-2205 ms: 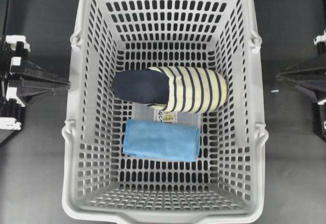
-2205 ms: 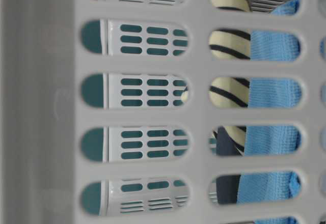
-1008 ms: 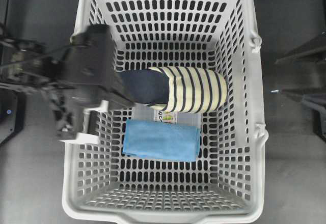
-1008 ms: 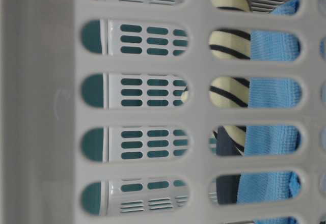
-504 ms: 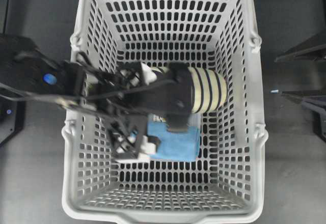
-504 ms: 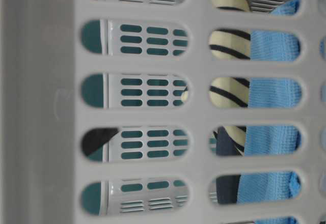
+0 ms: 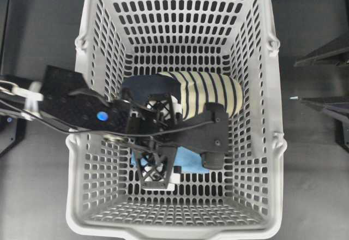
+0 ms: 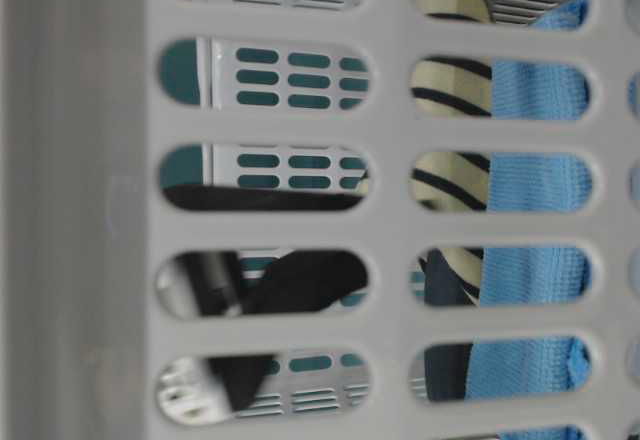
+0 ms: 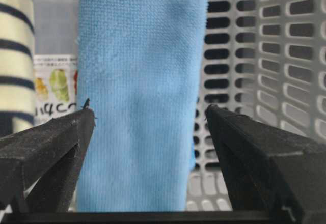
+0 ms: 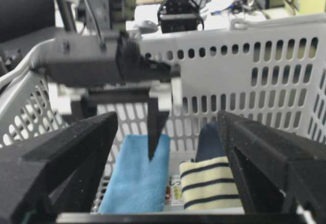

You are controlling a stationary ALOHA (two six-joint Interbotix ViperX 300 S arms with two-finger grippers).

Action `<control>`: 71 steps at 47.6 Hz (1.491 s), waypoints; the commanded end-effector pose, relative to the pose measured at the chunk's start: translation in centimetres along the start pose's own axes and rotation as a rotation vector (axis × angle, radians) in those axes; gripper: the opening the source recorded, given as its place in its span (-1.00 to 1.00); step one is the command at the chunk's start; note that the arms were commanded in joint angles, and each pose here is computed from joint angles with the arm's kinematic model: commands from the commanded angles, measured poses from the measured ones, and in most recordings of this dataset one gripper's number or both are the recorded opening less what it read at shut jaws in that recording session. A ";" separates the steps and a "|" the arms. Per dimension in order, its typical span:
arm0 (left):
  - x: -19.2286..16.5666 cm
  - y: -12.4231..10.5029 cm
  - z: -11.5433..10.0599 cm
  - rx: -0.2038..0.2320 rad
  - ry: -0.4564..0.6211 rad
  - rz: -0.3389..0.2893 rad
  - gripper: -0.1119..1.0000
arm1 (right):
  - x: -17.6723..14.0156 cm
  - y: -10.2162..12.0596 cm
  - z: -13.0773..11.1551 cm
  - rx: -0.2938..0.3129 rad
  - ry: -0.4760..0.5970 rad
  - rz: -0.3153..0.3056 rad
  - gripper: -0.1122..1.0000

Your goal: Pick up the blue cloth from the shopping basket with the left arm.

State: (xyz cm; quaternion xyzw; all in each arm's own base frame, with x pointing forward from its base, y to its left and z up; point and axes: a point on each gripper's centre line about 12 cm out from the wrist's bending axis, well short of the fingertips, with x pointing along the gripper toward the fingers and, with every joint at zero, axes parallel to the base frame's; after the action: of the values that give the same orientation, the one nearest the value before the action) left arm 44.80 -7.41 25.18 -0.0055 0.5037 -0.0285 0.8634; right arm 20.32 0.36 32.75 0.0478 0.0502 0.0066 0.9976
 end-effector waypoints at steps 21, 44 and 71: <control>4.5 0.4 -2.1 0.003 0.051 0.010 0.73 | 0.1 -0.4 0.2 0.007 -0.017 -0.020 0.58; 3.6 0.5 -3.5 0.017 0.070 0.011 -0.55 | 0.1 -0.5 -0.4 0.006 -0.077 -0.017 0.57; -16.4 0.1 6.5 -0.007 -0.225 -0.013 -0.55 | -0.2 -0.6 -0.5 0.006 -0.091 -0.021 0.57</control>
State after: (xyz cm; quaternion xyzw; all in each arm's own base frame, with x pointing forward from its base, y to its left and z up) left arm 43.76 -6.88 38.11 -0.0114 0.4342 -0.0318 0.9002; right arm 19.98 -0.19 31.78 0.0491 0.0143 -0.0056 0.9987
